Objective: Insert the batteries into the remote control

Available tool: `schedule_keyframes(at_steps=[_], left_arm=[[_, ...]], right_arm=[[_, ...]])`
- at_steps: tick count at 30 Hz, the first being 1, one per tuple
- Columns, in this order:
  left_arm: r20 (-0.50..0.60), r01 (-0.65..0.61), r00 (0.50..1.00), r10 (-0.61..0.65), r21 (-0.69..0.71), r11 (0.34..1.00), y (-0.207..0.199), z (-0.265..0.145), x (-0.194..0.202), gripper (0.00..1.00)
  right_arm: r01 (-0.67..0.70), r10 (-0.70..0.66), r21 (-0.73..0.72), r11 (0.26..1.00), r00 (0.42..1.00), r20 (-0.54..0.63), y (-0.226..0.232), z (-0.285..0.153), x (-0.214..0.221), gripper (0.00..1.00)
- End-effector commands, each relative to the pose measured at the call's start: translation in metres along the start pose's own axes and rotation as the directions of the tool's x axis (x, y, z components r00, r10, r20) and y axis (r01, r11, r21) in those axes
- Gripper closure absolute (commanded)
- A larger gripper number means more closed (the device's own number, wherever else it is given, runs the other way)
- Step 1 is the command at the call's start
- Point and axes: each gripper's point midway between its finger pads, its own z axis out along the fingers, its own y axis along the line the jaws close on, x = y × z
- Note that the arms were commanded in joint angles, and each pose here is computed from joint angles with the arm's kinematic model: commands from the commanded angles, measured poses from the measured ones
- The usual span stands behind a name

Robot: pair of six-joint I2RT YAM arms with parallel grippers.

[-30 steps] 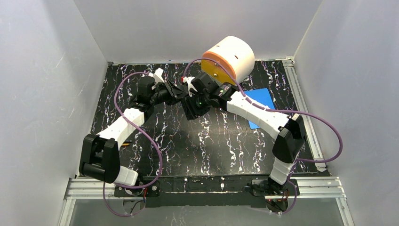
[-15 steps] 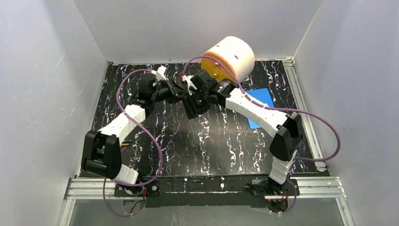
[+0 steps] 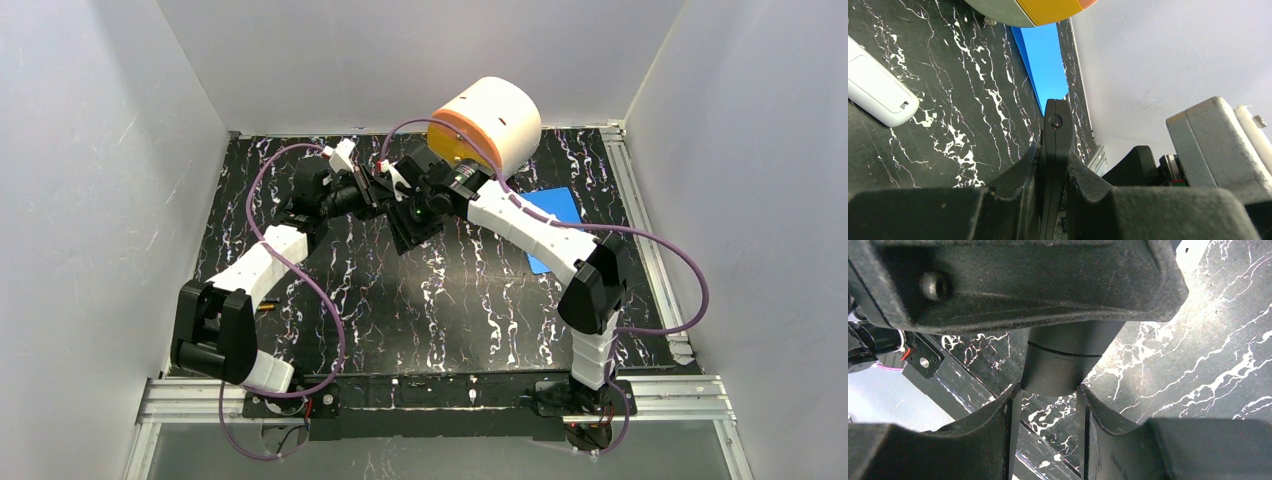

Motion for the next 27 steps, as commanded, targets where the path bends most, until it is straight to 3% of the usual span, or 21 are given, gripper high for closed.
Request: schedule_keyframes(at_steps=[1,6,16,27], left_arm=[[-0.17,0.044,0.985,-0.009,0.206,0.978,-0.068,-0.021,0.037,1.0],[-0.204,0.075,0.979,-0.03,0.218,0.973,-0.073,-0.021,0.038,1.0],[-0.223,0.196,0.963,-0.153,0.186,0.963,-0.075,-0.014,0.029,1.0],[-0.216,0.198,0.963,-0.163,0.151,0.968,-0.057,-0.001,0.027,1.0]], right_arm=[[0.026,-0.025,-0.002,1.0,0.968,0.249,0.007,-0.005,-0.062,0.53],[0.013,-0.009,-0.017,1.0,0.975,0.222,0.006,-0.003,-0.058,0.51],[-0.012,0.012,0.015,1.0,0.999,0.047,-0.003,0.003,-0.017,0.49],[0.002,-0.005,0.078,0.997,0.999,0.032,-0.011,-0.018,-0.013,0.46]])
